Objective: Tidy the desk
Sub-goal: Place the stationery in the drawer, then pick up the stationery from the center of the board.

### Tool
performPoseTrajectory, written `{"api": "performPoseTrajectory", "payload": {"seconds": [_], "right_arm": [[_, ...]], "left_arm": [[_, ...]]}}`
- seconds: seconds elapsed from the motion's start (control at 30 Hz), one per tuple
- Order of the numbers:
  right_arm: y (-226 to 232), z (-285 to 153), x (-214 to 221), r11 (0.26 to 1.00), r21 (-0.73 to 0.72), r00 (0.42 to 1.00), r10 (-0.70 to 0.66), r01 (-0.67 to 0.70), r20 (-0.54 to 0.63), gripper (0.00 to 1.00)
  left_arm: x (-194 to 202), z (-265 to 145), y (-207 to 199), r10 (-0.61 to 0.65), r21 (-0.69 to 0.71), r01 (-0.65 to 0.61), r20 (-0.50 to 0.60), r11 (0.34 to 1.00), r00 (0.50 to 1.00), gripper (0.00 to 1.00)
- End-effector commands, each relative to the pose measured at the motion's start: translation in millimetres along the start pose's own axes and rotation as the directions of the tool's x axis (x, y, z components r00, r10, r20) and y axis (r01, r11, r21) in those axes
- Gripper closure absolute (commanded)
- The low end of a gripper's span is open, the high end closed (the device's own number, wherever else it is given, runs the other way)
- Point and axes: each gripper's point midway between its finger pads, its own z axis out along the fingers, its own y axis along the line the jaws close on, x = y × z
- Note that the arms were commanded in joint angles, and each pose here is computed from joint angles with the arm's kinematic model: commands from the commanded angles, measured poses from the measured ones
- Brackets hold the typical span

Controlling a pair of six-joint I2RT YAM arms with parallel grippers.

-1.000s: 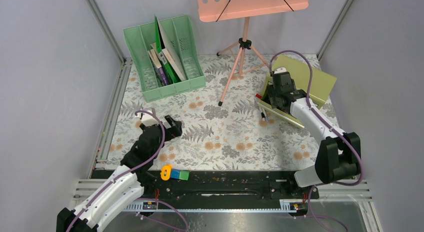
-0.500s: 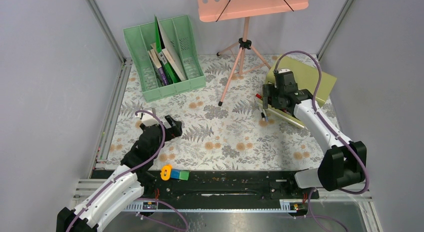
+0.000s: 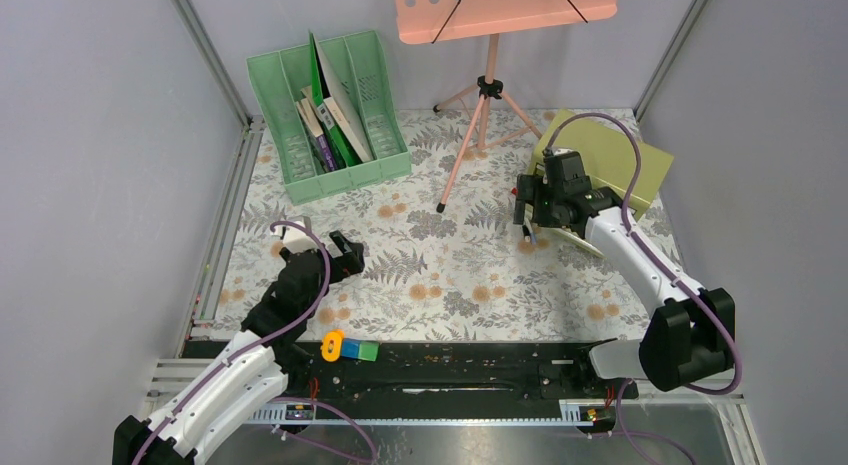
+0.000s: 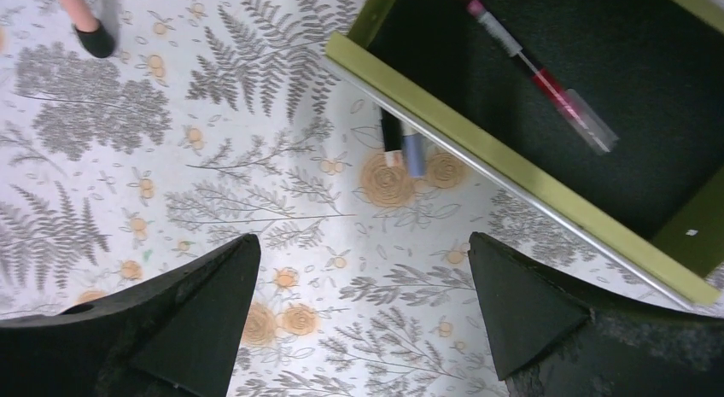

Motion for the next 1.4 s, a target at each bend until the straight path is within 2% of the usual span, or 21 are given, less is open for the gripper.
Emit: {"api": "performPoseTrajectory", "payload": {"seconds": [0.0,0.1,0.2,0.4,0.57,0.73,0.93,1.13,1.37], "right_arm": [[28.1,-2.0,-1.9,0.987,-0.144,0.997,0.077,-0.076,-0.001,0.00],[44.3,2.7,7.7,0.973,-0.218,0.997,0.072,-0.076,-0.027,0.00],[54.7,6.7,20.1,0.977,-0.208,0.998,0.045,-0.053,-0.039,0.01],[53.3,27.0,41.5,0.981,-0.140,0.991,0.128,-0.133,-0.043,0.04],[30.2,45.4,56.3,0.973,-0.030,0.974,0.228,-0.227,0.013,0.05],[22.2,57.1,56.3,0.955,0.007,0.953,0.294,-0.295,0.067,0.03],[6.9,64.7,41.1,0.944,0.086,0.941,0.304,-0.319,0.149,0.01],[0.8,77.7,28.9,0.927,0.059,0.912,0.352,-0.371,0.212,0.00],[-15.9,86.7,23.5,0.921,0.136,0.912,0.326,-0.366,0.248,0.00]], "left_arm": [[-13.7,0.1,-9.6,-0.022,0.037,0.020,0.047,0.999,0.999,0.01],[-13.8,-0.2,-9.2,-0.021,0.035,0.019,0.048,0.999,0.999,0.01],[-13.6,-0.2,-9.3,-0.021,0.037,0.020,0.047,0.999,0.999,0.01],[-13.5,0.0,-9.6,-0.022,0.038,0.020,0.047,0.999,0.999,0.01],[-14.2,-0.5,-9.3,-0.022,0.038,0.020,0.050,0.999,0.999,0.01],[-14.1,-0.9,-8.8,-0.025,0.039,0.023,0.053,0.999,0.998,0.01],[-14.1,-1.1,-8.0,-0.028,0.036,0.026,0.056,0.999,0.998,0.01],[-14.3,-1.1,-7.5,-0.027,0.034,0.025,0.057,0.999,0.998,0.01],[-14.3,-1.2,-6.8,-0.027,0.031,0.025,0.058,0.999,0.998,0.01]]}}
